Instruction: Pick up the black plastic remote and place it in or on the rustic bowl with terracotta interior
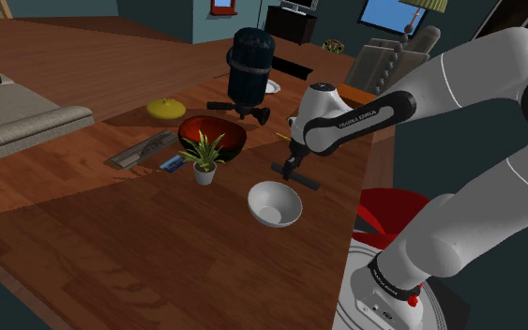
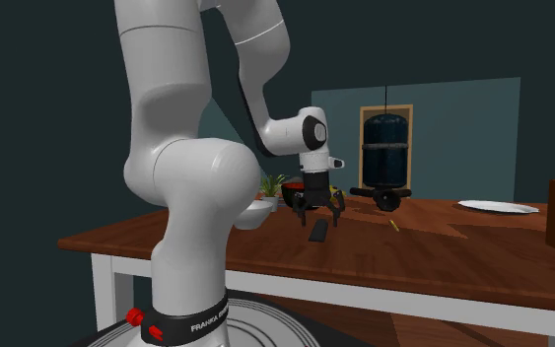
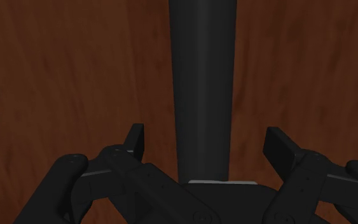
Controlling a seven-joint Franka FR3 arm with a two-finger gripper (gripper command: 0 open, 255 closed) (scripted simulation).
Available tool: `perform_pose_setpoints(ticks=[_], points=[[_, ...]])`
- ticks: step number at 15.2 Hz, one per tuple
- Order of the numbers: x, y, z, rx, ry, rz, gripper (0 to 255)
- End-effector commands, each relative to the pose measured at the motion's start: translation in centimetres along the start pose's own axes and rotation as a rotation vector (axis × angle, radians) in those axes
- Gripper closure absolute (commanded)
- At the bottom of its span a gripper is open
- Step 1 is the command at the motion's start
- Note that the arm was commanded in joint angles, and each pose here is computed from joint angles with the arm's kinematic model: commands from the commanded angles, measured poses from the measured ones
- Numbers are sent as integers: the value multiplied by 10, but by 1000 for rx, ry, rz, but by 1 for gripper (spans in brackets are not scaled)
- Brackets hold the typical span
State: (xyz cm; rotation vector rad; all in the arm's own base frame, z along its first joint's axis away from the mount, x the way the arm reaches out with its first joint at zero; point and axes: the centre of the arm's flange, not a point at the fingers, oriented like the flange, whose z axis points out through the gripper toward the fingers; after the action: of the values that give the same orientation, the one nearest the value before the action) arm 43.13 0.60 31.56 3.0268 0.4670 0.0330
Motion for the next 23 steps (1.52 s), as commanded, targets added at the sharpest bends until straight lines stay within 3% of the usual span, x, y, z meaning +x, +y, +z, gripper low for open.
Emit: perform_pose_setpoints(ticks=[1, 5, 6, 15, 23], points=[[0, 0, 1, 0, 0, 0, 0], [0, 0, 1, 0, 0, 0, 0], [0, 0, 1, 0, 0, 0, 255], [0, 0, 1, 0, 0, 0, 255], [1, 3, -41, 0, 0, 0, 255]])
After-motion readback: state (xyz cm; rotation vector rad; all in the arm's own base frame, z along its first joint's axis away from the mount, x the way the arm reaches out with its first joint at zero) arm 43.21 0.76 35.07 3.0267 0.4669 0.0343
